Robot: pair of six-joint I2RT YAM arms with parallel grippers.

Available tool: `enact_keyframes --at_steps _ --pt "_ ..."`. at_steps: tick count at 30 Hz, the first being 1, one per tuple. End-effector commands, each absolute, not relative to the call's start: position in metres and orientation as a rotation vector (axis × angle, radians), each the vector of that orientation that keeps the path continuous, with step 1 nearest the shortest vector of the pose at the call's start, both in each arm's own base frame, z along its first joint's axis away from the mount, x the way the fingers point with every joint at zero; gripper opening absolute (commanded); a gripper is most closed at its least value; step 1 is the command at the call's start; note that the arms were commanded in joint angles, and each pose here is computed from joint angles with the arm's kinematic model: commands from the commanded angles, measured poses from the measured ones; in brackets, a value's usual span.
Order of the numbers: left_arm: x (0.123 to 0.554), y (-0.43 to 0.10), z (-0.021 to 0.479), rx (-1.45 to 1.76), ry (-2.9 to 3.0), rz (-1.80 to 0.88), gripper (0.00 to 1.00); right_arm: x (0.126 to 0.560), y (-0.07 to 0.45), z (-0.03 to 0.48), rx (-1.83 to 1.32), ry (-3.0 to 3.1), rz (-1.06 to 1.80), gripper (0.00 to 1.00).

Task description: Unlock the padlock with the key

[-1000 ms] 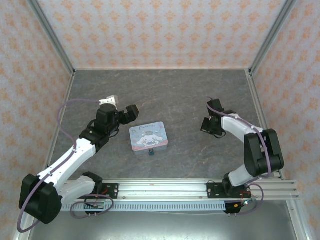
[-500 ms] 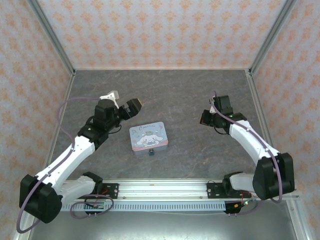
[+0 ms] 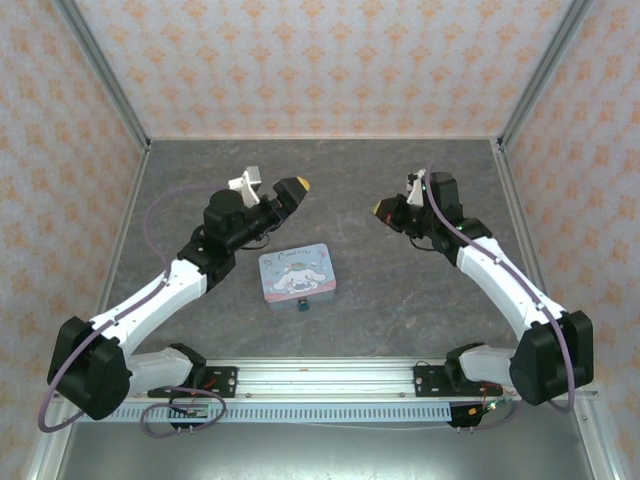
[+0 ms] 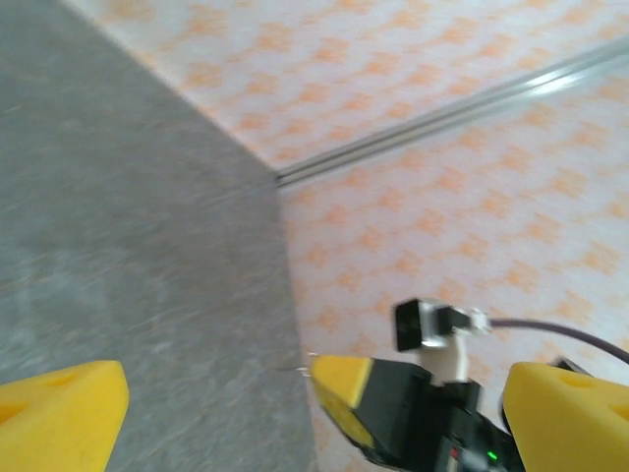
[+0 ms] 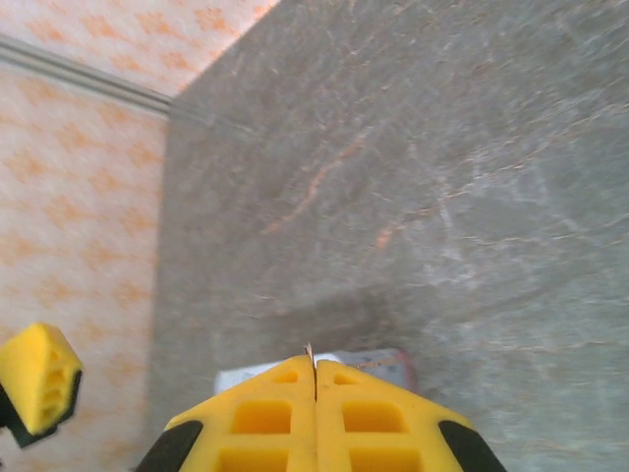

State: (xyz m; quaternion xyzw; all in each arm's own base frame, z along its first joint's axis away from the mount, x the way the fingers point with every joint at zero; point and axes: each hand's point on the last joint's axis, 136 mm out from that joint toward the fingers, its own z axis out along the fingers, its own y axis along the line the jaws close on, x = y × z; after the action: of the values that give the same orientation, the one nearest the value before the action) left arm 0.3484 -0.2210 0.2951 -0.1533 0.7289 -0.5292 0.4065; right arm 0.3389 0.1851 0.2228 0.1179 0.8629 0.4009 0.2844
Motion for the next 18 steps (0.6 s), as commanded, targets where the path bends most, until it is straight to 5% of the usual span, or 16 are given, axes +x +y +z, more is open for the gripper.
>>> enact_keyframes --at_steps 1,9,18 --pt "0.336 -0.232 0.363 -0.069 1.572 -1.312 0.98 0.347 0.199 0.266 0.443 2.221 1.276 0.00" --pt "0.294 -0.278 0.364 0.615 1.444 -0.912 0.97 0.328 0.208 0.315 0.374 2.219 1.385 0.00" --pt "0.283 -0.297 0.352 0.860 1.303 -0.699 0.97 0.302 0.222 0.342 0.226 2.228 1.514 0.00"
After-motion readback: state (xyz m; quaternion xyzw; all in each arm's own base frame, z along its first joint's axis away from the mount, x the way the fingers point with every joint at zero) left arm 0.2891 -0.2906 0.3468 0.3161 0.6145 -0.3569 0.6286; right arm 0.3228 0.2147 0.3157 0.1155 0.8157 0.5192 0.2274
